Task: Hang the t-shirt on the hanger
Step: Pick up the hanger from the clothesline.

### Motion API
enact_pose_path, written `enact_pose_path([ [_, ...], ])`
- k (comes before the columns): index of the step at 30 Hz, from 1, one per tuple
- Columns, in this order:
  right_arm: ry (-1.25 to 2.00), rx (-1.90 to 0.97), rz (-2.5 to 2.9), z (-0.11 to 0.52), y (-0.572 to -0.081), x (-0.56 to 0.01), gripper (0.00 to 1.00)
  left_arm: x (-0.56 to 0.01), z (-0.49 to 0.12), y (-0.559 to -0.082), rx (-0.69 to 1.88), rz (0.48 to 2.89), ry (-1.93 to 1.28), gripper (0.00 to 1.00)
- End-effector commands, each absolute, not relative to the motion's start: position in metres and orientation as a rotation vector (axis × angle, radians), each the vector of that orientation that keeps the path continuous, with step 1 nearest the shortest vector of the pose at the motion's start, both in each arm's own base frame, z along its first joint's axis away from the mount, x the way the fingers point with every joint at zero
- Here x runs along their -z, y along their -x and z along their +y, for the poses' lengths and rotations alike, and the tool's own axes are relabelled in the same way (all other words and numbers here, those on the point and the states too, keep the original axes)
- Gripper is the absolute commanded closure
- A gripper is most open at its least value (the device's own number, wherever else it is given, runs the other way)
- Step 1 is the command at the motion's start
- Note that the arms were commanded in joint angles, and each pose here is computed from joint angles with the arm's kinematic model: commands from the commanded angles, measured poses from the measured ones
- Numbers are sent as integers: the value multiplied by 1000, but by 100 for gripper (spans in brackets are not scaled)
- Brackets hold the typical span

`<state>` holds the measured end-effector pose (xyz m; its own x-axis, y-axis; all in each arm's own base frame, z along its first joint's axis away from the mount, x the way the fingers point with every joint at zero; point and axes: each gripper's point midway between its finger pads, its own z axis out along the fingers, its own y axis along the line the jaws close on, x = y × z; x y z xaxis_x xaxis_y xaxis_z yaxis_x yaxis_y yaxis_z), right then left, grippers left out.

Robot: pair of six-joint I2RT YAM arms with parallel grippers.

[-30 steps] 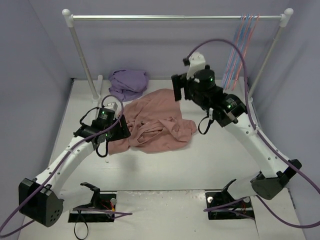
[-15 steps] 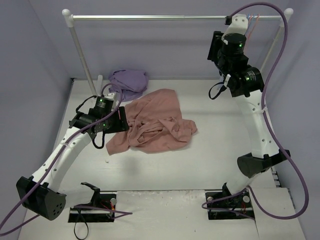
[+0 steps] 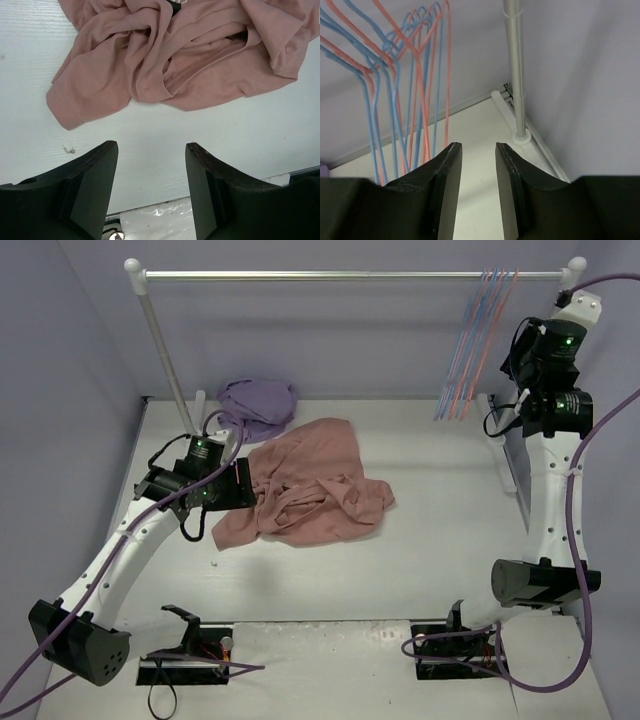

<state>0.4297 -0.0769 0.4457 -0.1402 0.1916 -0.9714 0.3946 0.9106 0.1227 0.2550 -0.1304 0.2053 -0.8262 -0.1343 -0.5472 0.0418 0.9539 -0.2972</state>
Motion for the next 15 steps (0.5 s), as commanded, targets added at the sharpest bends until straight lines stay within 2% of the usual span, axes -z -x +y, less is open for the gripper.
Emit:
enact_pose_path([
  [1,-426,63,1679,-68,-436,-451,66,-219,-136,-260,433,2476,20,44],
  [6,-446,18,1709,-82,-448,-427,66,-216,-138,-261,439,2497,5,44],
  [15,-399,-71,1682,-69,-458,-433,60,-216,-141,-264,443,2504,-6,44],
])
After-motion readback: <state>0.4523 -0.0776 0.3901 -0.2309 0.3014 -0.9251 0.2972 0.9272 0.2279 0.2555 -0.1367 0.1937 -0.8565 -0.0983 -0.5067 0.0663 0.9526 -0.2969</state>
